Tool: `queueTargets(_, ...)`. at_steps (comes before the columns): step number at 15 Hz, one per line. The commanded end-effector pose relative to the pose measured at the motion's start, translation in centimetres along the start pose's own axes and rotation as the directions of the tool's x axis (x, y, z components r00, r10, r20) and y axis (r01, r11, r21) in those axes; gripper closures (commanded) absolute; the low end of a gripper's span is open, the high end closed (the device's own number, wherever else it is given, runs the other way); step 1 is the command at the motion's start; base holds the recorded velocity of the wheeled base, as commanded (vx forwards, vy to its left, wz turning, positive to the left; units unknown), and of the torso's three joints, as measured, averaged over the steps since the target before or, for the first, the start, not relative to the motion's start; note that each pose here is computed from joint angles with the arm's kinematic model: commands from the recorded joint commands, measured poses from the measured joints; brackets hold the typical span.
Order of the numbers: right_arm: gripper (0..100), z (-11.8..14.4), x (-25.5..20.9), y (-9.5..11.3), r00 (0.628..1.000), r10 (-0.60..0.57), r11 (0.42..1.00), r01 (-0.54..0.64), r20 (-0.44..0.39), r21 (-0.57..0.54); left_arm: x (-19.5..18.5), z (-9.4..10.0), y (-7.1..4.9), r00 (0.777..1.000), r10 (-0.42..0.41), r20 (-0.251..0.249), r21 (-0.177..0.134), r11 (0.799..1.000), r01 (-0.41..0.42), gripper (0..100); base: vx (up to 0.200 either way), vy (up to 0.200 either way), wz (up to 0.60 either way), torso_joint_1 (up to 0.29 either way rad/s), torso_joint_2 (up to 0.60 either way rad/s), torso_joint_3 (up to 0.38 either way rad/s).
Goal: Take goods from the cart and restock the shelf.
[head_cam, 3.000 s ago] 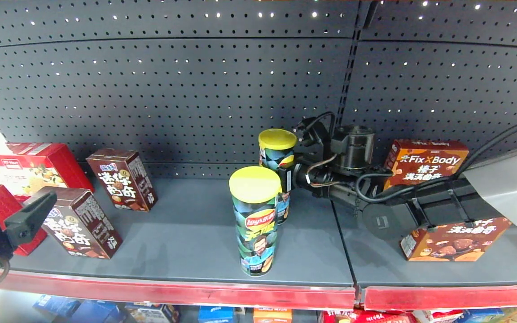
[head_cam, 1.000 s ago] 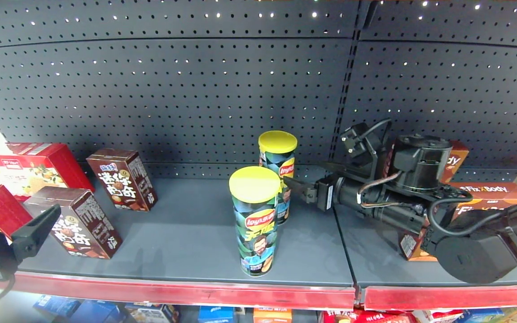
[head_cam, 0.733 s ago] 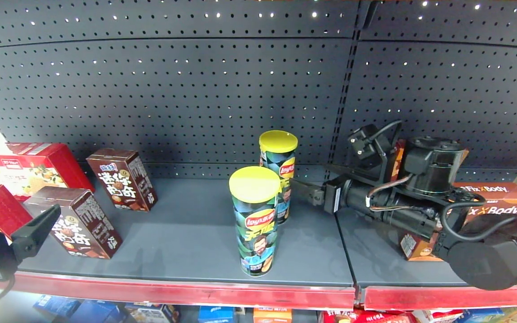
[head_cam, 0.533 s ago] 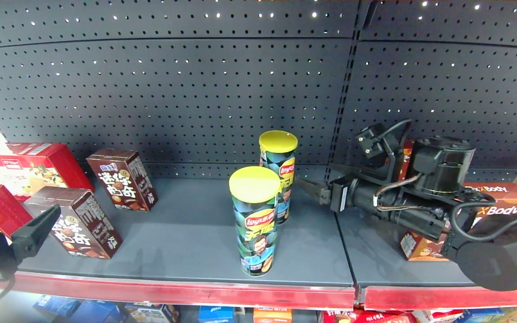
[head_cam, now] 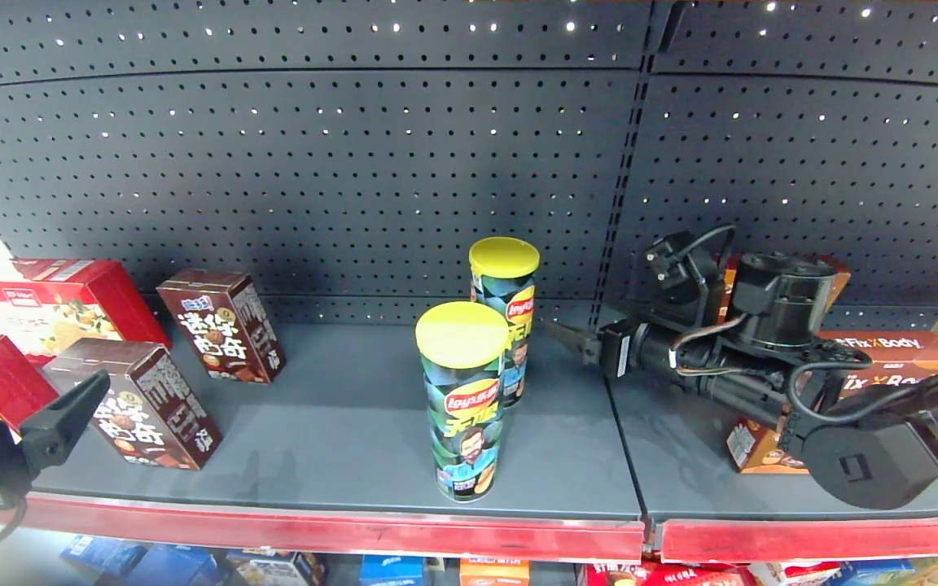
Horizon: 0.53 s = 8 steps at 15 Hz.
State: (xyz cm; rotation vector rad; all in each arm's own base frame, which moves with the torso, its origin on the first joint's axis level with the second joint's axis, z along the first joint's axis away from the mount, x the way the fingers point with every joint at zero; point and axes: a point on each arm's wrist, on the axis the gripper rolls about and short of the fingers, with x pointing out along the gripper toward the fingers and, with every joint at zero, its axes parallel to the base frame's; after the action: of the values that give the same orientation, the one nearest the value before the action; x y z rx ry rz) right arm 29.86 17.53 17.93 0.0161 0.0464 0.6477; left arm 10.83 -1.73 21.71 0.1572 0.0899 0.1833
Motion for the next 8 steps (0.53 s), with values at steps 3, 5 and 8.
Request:
queueTargets(3,0,-1.8,1.3,-1.3,0.999,-0.029,1.000,0.029,-0.017,0.002,0.1,0.0,0.0,1.000,0.000,-0.003,0.002,1.000,0.000,0,0.000,0.000,0.00,0.000,0.00,0.000)
queueTargets(5,0,-2.2,1.6,-1.3,0.999,-0.028,1.000,0.028,-0.028,0.001,0.1,-0.1,-0.1,1.000,-0.001,-0.006,0.003,1.000,0.001,0,0.000,0.000,0.00,0.000,0.00,0.000)
queueTargets(8,0,-2.6,2.4,-1.1,0.999,-0.020,1.000,0.020,-0.030,0.001,0.1,-0.1,-0.1,1.000,-0.002,-0.006,0.003,1.000,0.002,0,0.000,0.000,0.00,0.000,0.00,0.000)
